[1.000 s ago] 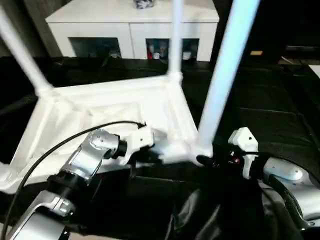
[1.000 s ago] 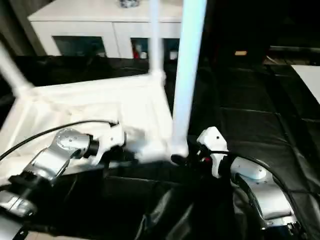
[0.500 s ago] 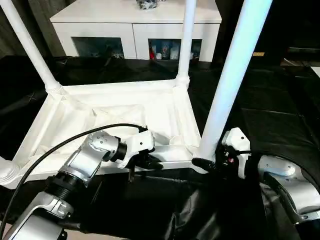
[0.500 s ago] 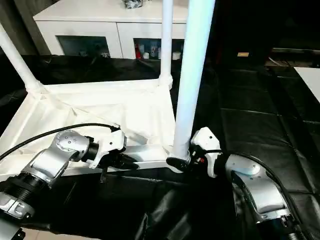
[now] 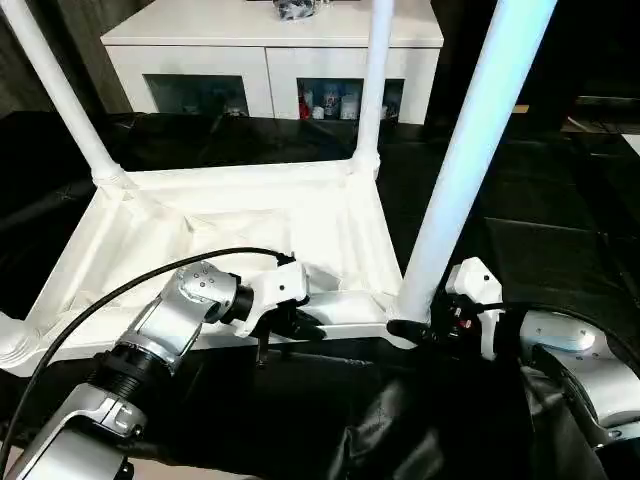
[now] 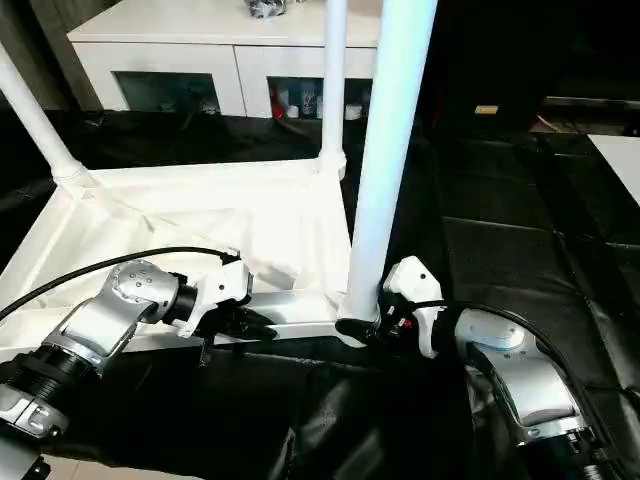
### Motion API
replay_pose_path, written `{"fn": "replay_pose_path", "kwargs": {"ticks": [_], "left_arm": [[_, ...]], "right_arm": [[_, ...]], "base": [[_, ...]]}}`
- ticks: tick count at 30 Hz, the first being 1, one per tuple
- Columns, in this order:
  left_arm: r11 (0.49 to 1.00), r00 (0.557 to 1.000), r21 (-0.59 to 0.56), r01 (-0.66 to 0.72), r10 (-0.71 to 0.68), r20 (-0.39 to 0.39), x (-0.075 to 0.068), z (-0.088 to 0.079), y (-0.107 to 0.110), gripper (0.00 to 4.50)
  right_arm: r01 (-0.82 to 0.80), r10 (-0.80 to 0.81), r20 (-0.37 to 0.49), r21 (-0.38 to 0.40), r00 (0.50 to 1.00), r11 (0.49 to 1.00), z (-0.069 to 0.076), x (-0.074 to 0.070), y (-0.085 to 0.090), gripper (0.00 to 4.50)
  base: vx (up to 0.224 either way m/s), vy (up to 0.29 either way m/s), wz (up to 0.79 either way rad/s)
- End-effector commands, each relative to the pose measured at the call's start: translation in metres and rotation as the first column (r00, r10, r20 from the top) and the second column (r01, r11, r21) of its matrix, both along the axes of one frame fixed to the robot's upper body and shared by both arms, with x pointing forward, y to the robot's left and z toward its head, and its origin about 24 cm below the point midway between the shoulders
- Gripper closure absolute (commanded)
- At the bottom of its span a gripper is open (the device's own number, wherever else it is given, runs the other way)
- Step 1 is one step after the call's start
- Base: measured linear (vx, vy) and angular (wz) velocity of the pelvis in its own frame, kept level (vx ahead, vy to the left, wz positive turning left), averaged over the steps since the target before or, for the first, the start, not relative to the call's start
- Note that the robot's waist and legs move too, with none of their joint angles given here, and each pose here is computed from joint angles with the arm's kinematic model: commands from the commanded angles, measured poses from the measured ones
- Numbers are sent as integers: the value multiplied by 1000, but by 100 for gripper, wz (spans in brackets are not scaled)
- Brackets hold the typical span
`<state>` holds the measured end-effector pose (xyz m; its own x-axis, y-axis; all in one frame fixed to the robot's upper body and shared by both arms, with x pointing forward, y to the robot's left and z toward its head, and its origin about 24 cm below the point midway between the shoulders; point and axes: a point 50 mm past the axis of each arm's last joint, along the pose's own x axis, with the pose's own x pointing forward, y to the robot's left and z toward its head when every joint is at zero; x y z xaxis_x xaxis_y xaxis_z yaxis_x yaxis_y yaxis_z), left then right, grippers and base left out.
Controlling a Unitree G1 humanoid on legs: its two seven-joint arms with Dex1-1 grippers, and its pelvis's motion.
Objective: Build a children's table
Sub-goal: Rotate leg to tighten
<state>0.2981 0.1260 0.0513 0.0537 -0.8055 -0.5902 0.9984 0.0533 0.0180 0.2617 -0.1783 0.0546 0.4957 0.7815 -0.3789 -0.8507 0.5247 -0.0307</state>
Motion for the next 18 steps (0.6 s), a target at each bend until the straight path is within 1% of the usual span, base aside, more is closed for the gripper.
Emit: {"fn": "replay_pose_path", "kwargs": {"ticks": [1,2,3,4,6,7,11,12,13,14,15,16,17,18], "left_arm": [[999,999,28,-28,29,-14,-1,-7,3,450],[998,998,8,-60,60,-5,3,-6,-1,450],[998,998,4,-66,66,-4,3,-6,-1,450],[995,995,-7,-98,98,2,7,-6,-4,450],[991,991,-21,-131,131,5,10,-6,-8,450],[983,985,-62,-173,173,-3,13,-6,-17,450],[970,974,-91,-225,226,-5,16,-8,-33,450],[946,949,-101,-308,313,30,24,-9,-47,450],[930,932,-104,-351,358,51,27,-10,-54,450],[912,912,-98,-398,406,68,30,-11,-60,450],[912,912,-98,-398,406,68,30,-11,-60,450],[906,904,-91,-414,421,73,32,-12,-61,450],[900,895,-88,-426,434,105,32,-14,-72,450],[903,895,-83,-421,429,124,31,-15,-78,450]], "right_arm": [[94,-94,-3,-28,996,995,-8,6,-1,185],[173,-173,1,-7,985,985,-11,12,1,185],[191,-191,0,1,982,982,-12,13,2,186],[244,-244,-6,34,970,969,-14,17,7,186],[284,-284,-9,54,959,957,-15,19,11,186],[346,-346,-24,83,938,934,-19,22,19,186],[490,-489,-29,87,872,868,-26,29,30,187],[621,-619,-57,100,783,777,-32,37,39,187],[674,-670,-74,105,739,732,-34,40,44,187],[733,-729,-80,110,680,672,-36,44,49,187],[733,-729,-80,110,680,672,-36,44,49,187],[753,-750,-77,112,657,648,-36,45,50,187],[774,-772,-68,105,632,624,-38,50,64,187],[768,-767,-56,102,639,632,-38,52,73,187]], "base": [[0,0,0],[0,0,0],[0,0,0],[0,0,0],[0,0,0],[0,0,0],[0,0,0],[0,0,0],[0,0,0],[0,0,0],[0,0,0],[0,0,0],[0,0,0],[0,0,0]]}}
